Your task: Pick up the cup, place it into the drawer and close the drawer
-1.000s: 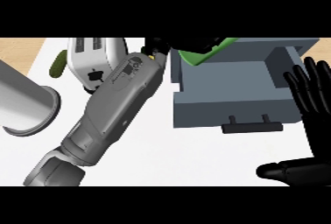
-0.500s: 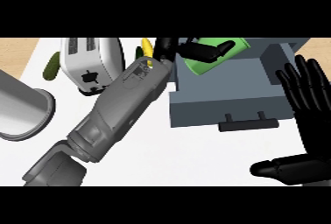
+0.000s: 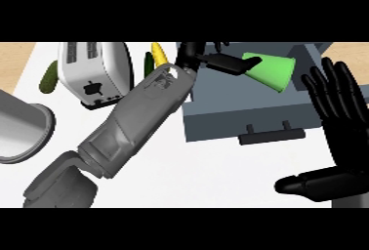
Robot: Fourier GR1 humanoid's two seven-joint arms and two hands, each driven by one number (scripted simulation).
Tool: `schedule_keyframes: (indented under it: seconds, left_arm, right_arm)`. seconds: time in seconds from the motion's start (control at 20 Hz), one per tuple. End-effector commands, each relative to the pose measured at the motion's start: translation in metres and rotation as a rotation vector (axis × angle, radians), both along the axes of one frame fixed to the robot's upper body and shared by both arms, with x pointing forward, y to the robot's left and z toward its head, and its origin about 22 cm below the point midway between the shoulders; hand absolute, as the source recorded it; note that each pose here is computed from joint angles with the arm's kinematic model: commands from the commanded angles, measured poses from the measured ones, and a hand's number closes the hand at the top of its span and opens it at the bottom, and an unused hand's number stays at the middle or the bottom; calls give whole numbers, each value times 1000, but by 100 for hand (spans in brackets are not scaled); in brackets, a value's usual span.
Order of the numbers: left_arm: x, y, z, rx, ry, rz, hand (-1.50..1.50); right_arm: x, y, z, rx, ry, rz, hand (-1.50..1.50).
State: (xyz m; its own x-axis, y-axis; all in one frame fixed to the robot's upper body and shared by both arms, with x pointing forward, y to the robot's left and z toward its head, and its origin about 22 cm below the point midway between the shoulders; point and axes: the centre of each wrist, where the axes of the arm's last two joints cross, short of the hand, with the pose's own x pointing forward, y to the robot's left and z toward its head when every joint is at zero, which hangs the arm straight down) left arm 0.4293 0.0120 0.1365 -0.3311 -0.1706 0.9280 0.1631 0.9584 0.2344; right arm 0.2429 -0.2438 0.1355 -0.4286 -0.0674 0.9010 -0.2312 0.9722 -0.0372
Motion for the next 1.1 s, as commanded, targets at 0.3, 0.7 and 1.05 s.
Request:
schedule_keyframes:
  seconds: [0.3, 0.7, 1.05]
  left_arm:
    - [-4, -5, 0, -49, 8, -32, -150]
    - [-14, -16, 17, -291, -58, -121, -150]
    - [-5, 17, 24, -380, -29, -91, -150]
  right_arm:
    - [-1, -10, -6, 39, 0, 22, -150]
    - [-15, 1, 0, 72, 20, 76, -150]
    - [-20, -27, 3, -21, 8, 87, 150]
